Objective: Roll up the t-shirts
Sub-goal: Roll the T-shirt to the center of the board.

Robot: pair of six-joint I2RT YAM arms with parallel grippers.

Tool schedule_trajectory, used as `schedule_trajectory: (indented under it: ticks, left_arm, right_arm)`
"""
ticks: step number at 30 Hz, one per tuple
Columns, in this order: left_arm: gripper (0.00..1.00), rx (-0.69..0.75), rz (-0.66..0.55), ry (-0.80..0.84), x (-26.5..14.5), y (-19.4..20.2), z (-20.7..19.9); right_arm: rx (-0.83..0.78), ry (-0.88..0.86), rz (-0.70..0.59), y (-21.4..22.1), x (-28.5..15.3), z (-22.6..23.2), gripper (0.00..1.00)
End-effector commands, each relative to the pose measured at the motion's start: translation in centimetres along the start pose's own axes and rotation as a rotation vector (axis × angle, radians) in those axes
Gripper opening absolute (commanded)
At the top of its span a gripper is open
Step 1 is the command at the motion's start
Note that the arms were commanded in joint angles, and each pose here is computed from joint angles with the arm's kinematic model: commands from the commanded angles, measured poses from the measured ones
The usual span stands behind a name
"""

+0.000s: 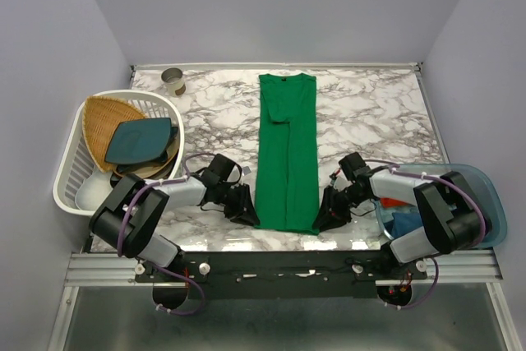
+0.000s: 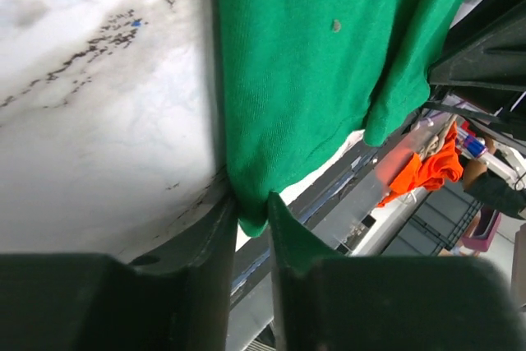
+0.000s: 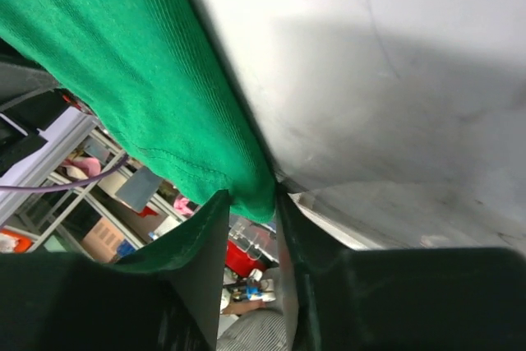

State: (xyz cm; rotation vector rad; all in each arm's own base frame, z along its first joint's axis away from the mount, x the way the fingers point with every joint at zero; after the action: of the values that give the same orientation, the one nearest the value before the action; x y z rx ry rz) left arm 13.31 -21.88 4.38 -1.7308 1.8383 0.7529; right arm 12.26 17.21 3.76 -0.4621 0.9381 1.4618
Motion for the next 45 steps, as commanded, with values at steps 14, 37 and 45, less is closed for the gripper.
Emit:
schedule_trajectory:
  ticks: [14, 37, 45]
  left_arm:
    - [0.00, 0.174, -0.058, 0.087, -0.7, -1.2, -2.4]
    - [0.00, 0.251, -0.256, 0.087, -3.4, -4.8, -3.7]
    - [0.00, 0.255, -0.346, 0.022, -3.9, -8.6, -3.5]
  right_arm:
    - [-0.120, 0.064, -0.109, -0.8, -0.6, -0.1, 0.00]
    - [-0.285, 0.008, -0.338, -5.3, -5.9, 4.4, 0.00]
    - [-0.282, 0.022, -0.370, -7.4, -6.3, 4.7, 0.00]
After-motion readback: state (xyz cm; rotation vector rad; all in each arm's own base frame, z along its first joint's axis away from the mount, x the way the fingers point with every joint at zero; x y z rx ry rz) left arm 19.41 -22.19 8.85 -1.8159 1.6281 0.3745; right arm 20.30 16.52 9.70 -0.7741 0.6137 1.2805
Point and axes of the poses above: each gripper's point midway between its finger pads, its own x axis out along the fingers, its own z axis along the line the jaws close on, y = z × x, the point moved 3 cm from there along -x, back along the fingers, and after that the axes turned 1 degree about x, right-handed, at the moved point
